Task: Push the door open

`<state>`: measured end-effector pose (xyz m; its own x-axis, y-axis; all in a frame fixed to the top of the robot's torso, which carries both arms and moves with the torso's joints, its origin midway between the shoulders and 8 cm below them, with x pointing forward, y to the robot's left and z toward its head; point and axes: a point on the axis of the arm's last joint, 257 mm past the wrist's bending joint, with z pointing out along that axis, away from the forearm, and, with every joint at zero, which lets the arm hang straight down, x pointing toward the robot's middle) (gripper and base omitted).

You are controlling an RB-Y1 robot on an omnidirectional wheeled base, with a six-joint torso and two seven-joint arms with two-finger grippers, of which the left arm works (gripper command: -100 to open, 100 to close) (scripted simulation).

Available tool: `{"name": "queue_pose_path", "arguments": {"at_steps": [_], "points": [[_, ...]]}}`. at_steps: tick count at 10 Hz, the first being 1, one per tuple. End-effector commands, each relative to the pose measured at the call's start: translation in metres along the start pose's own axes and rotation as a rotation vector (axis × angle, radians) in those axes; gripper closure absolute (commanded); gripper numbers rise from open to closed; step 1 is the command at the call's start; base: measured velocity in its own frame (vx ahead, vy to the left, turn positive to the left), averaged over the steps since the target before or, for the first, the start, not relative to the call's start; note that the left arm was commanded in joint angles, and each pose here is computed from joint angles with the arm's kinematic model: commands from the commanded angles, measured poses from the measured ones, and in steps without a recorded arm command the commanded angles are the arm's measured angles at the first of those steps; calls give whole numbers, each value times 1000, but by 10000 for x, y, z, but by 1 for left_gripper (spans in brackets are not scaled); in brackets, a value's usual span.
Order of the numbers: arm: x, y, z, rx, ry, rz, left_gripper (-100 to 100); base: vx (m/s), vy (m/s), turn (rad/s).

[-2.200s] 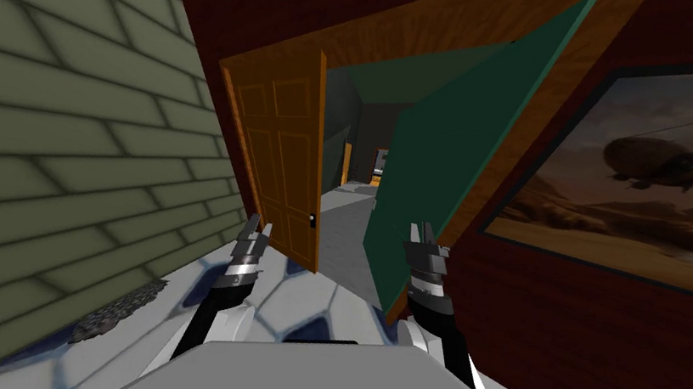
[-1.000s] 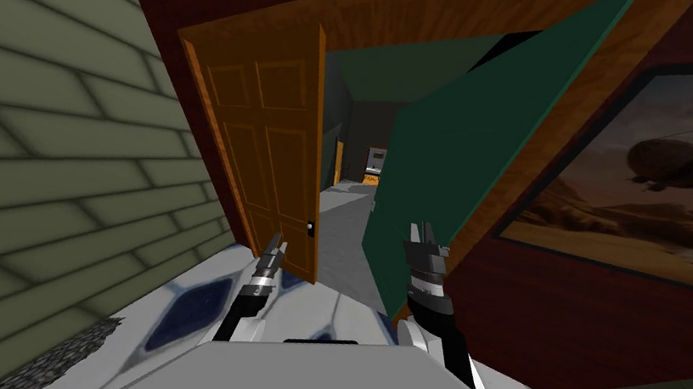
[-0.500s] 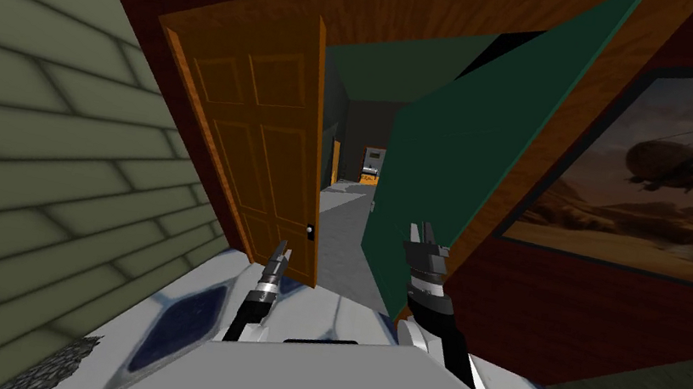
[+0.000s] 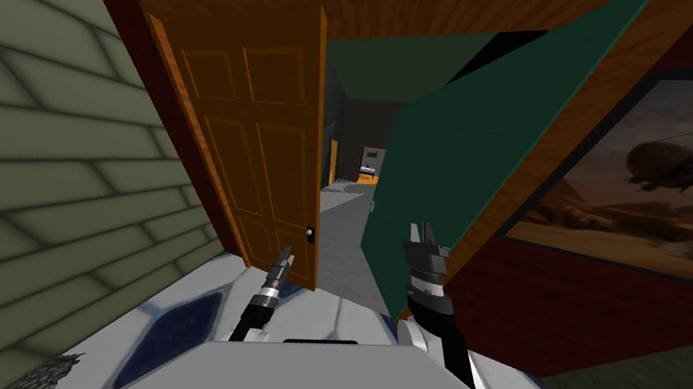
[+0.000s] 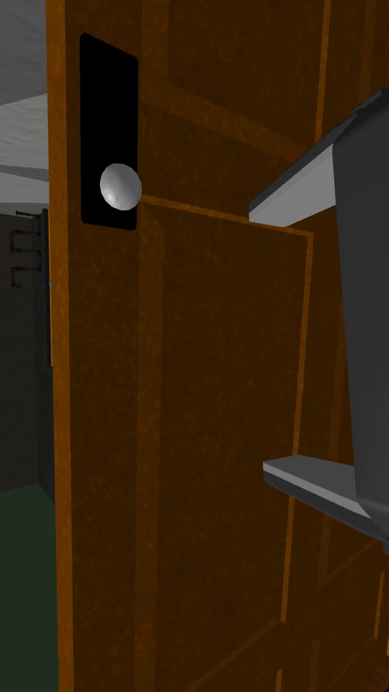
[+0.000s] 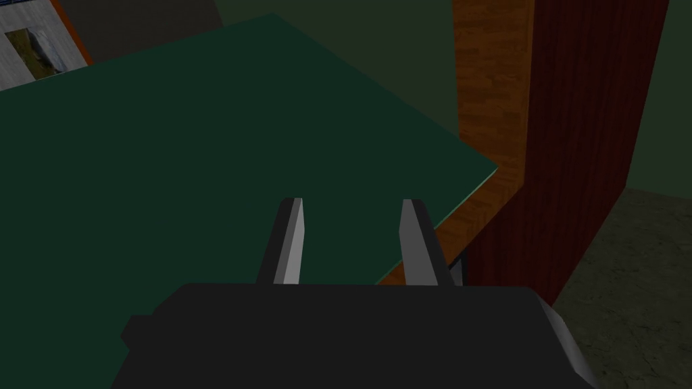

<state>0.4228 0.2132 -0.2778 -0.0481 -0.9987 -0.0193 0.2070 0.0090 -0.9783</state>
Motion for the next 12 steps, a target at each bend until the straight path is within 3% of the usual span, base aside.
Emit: {"name": "queue_pose_path", "arguments": {"at_steps": [1, 8, 12], "points": [[11, 71, -5, -10, 5, -2, -100, 34, 47, -27], [274, 692, -245, -129, 64, -19, -100, 74, 85, -75], [358, 872, -339, -166, 83, -24, -100, 65, 72, -49]]}}
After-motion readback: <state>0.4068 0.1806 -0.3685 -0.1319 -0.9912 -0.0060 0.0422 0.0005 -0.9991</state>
